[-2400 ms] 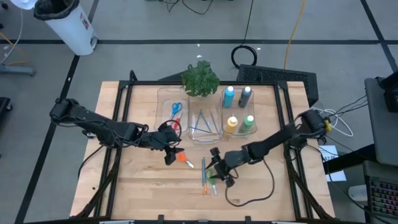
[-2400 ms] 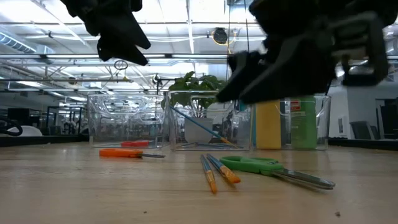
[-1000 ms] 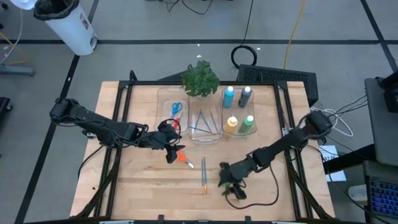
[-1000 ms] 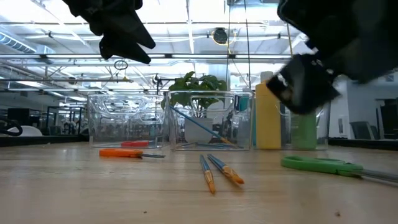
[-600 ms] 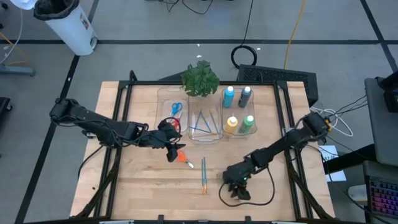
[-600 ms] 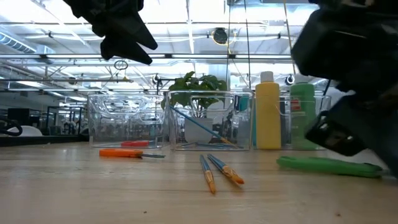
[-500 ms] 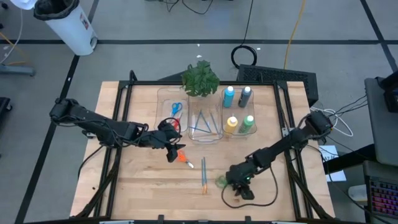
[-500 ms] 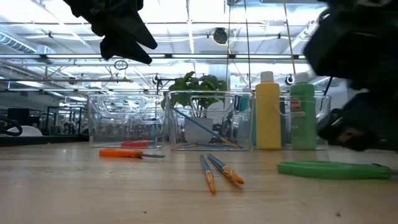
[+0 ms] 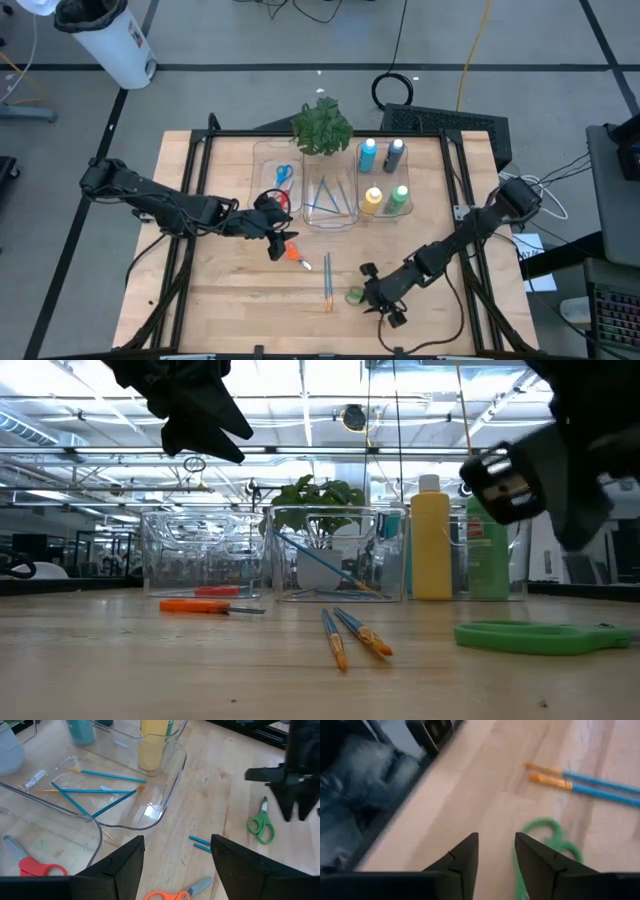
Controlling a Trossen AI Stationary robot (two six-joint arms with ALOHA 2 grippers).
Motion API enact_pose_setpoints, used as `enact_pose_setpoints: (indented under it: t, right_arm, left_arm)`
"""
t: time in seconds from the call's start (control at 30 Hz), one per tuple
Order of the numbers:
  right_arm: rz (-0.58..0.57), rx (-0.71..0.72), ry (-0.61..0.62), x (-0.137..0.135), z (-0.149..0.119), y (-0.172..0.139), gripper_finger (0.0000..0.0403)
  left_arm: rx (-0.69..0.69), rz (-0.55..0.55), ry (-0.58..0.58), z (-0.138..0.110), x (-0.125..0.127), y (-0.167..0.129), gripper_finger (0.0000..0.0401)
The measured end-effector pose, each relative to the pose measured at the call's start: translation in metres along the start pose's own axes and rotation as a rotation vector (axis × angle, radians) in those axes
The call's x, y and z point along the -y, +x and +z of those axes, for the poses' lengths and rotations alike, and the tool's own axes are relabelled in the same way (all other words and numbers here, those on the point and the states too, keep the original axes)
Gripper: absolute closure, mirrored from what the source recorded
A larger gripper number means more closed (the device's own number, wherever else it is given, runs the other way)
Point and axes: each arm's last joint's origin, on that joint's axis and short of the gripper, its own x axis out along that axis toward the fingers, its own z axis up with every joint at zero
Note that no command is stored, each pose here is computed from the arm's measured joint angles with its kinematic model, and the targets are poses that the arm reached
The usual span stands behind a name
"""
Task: Pick & Place Paint Supplies
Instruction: Put the green scissors into the left transparent bin
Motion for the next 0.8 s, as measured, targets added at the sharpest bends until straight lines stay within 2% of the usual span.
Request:
enact_pose_setpoints:
  t: [0.17,0.3,0.57,0.8]
  right_arm:
    - [-0.018,0.001,-0.004,0.007,-0.002,0.005,0.0243]
    - [-0.030,-0.013,-0.003,0.012,-0.007,0.013,0.0230]
    - [-0.046,-0.037,-0.032,0.018,-0.021,0.039,0.0244]
    - [-0.213,-0.222,-0.022,0.023,-0.039,0.033,0.0260]
  left_arm:
    - [0.010,-0.004,-0.004,0.001,0.000,0.000,0.0164]
    - [0.058,0.010,-0.016,0.005,0.001,0.000,0.0164]
    - [0.149,0.069,-0.040,0.010,0.001,-0.001,0.0164]
    - [0.179,0.073,-0.061,0.013,0.002,-0.001,0.0164]
